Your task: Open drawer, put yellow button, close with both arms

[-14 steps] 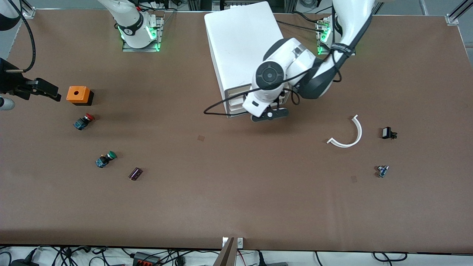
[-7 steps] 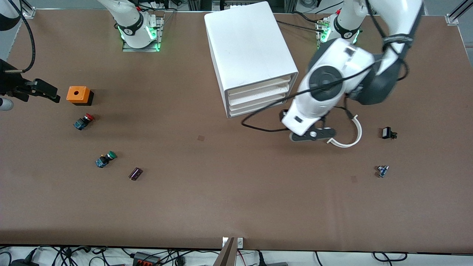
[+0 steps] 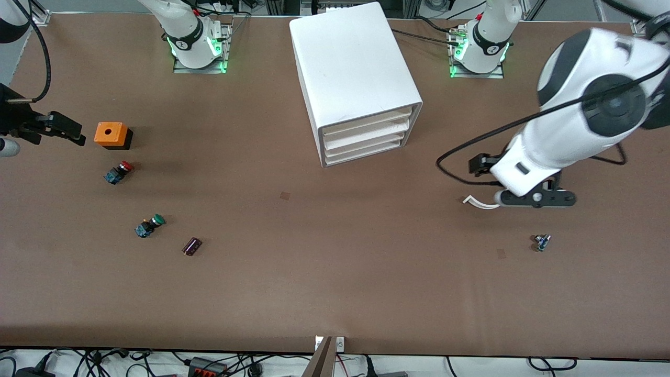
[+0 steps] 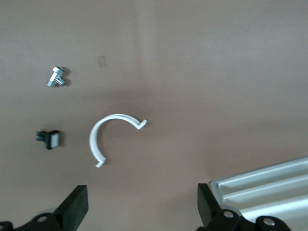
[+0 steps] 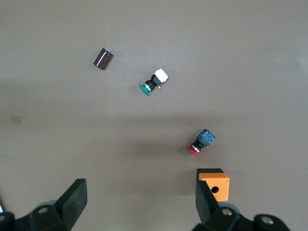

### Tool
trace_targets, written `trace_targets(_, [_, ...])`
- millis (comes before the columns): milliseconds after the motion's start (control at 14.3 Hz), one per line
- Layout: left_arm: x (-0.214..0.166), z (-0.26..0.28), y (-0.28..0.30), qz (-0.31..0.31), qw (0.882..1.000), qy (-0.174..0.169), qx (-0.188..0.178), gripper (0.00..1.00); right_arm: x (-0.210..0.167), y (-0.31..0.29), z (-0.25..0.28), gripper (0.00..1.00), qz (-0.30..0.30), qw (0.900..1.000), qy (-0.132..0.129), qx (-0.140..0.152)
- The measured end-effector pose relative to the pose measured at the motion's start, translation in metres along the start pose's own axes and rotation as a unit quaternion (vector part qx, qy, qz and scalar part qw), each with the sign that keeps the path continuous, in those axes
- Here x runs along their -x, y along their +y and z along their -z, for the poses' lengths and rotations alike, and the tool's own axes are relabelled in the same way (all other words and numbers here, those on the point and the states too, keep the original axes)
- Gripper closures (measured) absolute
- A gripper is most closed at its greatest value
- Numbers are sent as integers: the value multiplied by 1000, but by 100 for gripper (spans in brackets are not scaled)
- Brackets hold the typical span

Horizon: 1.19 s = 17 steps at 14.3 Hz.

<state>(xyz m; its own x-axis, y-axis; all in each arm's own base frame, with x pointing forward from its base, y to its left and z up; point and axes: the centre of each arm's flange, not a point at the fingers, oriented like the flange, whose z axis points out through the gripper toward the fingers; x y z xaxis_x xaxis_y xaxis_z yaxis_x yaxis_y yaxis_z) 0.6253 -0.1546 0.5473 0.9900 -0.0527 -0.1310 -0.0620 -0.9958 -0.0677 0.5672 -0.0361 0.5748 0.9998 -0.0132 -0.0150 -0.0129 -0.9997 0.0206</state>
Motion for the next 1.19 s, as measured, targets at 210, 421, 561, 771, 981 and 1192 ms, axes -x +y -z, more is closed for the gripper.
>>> trace_targets(210, [20, 31, -51, -32, 999, 11, -5, 0, 0, 0, 1, 0, 0, 1000, 1, 0])
trace_targets(421, [43, 37, -101, -62, 998, 21, 19, 0, 0, 1, 1, 0, -1, 1000, 0, 0])
trace_targets(561, [62, 35, -116, -66, 997, 47, 16, 0, 0, 2, 1, 0, -2, 1000, 0, 0])
trace_targets(771, [92, 41, -112, -70, 994, 79, 10, 0, 0, 2, 1, 0, -2, 1000, 0, 0])
trace_targets(981, [102, 41, -107, -73, 994, 80, 17, 0, 0, 2, 1, 0, -1, 1000, 0, 0])
trace_targets(1192, [101, 40, -107, -71, 994, 79, 26, 0, 0, 1, 1, 0, -1, 1000, 1, 0])
